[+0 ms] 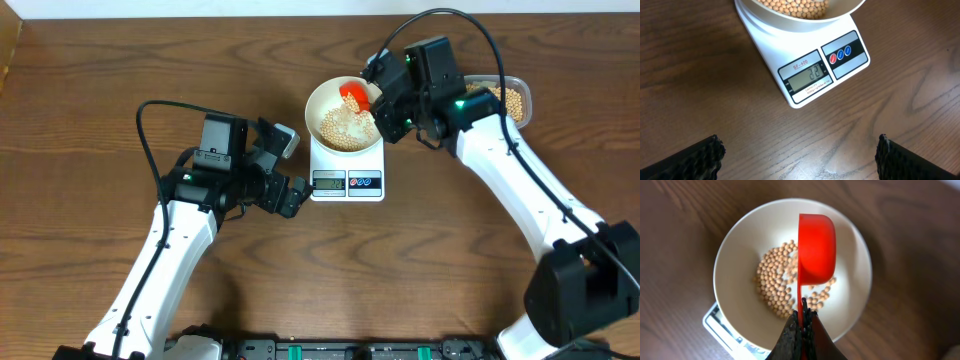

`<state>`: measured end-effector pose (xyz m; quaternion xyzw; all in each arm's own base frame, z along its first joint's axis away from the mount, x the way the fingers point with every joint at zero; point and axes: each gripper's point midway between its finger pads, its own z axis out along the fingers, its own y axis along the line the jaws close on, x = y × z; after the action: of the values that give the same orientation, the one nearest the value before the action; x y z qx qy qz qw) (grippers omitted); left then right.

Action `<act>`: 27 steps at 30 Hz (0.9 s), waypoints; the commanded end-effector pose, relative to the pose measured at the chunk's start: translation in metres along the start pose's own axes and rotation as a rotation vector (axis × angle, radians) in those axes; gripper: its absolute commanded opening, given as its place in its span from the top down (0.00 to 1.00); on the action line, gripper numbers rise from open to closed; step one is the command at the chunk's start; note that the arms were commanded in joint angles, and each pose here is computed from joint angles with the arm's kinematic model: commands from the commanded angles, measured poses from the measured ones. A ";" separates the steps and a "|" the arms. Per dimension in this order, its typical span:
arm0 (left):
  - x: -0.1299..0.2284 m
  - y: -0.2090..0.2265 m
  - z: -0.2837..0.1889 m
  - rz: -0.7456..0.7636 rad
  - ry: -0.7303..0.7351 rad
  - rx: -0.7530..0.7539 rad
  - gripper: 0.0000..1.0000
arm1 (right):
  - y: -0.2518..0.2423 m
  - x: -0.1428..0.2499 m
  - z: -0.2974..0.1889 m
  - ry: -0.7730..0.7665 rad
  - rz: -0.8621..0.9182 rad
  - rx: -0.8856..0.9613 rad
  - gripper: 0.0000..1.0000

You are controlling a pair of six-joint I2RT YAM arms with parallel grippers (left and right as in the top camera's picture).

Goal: Scoop item into bowl and weigh 50g on scale
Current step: 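Tip the red scoop to pour soybeans into the bowl, then carry the empty red scoop right to the soybean tub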

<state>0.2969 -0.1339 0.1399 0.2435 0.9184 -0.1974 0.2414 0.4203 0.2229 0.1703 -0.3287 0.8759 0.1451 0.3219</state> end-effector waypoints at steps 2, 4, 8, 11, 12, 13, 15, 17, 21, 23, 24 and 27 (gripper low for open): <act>-0.008 -0.001 -0.006 0.018 -0.023 -0.007 0.01 | -0.004 -0.013 -0.019 -0.023 -0.125 0.119 0.99; -0.008 -0.001 -0.006 0.018 -0.023 -0.007 0.01 | -0.002 -0.014 -0.019 -0.021 -0.154 0.134 0.99; -0.008 -0.001 -0.006 0.018 -0.023 -0.007 0.01 | 0.002 -0.015 -0.018 -0.009 -0.185 0.160 0.99; -0.008 -0.001 -0.006 0.018 -0.023 -0.007 0.01 | 0.005 -0.015 -0.017 -0.002 -0.213 0.180 0.99; -0.008 -0.001 -0.006 0.018 -0.023 -0.007 0.01 | 0.006 -0.016 -0.018 0.000 -0.223 0.188 0.99; -0.008 -0.001 -0.006 0.018 -0.023 -0.007 0.01 | 0.007 -0.016 -0.018 0.001 -0.231 0.194 0.99; -0.008 -0.001 -0.006 0.018 -0.023 -0.007 0.01 | 0.009 -0.017 -0.019 0.001 -0.239 0.206 0.99; -0.008 -0.001 -0.006 0.018 -0.023 -0.007 0.01 | 0.011 -0.019 -0.021 -0.001 -0.252 0.216 0.99; -0.008 -0.001 -0.006 0.018 -0.023 -0.007 0.01 | 0.010 -0.022 -0.026 0.002 -0.283 0.265 0.99; -0.008 -0.001 -0.006 0.018 -0.023 -0.007 0.01 | 0.009 -0.023 -0.028 0.003 -0.286 0.283 0.99; -0.008 -0.001 -0.006 0.018 -0.023 -0.007 0.01 | 0.009 -0.023 -0.029 0.003 -0.287 0.286 0.99; -0.008 -0.001 -0.006 0.018 -0.023 -0.007 0.01 | 0.010 -0.024 -0.031 -0.010 -0.243 0.286 0.99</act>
<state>0.2969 -0.1340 0.1399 0.2435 0.9184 -0.1976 0.2414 0.4137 0.2313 0.1927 -0.4016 0.8398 -0.0117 0.3651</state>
